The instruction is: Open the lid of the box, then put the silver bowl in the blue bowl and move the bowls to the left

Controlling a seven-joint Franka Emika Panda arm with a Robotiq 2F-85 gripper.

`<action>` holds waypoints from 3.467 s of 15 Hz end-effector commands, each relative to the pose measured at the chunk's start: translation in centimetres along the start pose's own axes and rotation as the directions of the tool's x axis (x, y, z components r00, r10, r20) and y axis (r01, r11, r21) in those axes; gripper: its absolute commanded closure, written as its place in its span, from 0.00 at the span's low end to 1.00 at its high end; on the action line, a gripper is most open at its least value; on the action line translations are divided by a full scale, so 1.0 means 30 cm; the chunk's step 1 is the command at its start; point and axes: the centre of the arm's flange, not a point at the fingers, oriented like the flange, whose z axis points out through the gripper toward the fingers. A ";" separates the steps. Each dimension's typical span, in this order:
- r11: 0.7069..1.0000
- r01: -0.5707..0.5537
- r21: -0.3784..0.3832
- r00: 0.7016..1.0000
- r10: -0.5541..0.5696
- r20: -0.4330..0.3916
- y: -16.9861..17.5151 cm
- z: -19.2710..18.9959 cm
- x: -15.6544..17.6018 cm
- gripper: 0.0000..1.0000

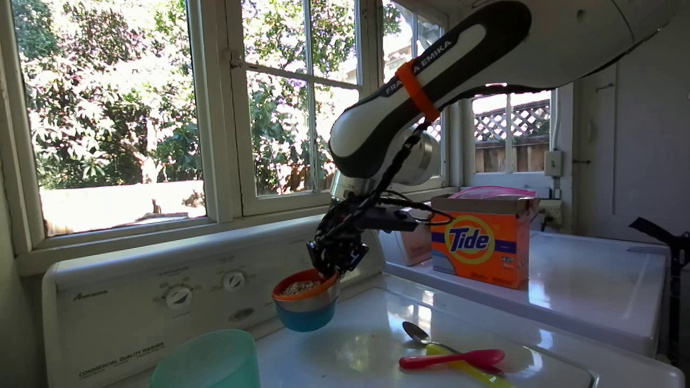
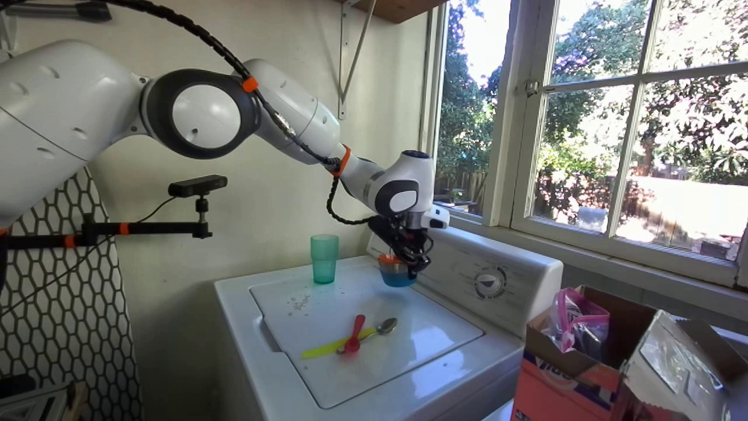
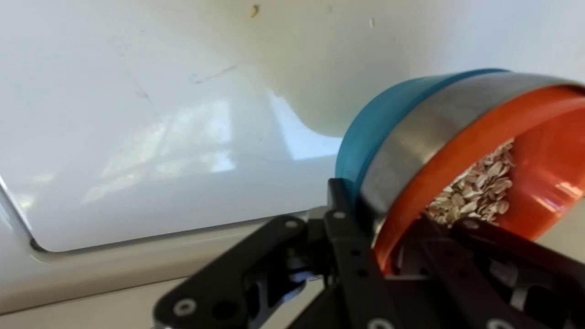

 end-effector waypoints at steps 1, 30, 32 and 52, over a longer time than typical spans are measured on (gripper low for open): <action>0.996 0.060 0.070 0.997 -0.064 0.051 -0.036 0.062 0.074 0.96; 0.912 0.369 0.180 0.902 -0.398 0.166 -0.333 0.237 0.248 0.96; 0.911 0.365 0.194 0.897 -0.400 0.190 -0.338 0.251 0.253 0.96; 0.879 0.476 0.013 0.852 -0.465 0.242 -0.451 -0.072 -0.089 0.00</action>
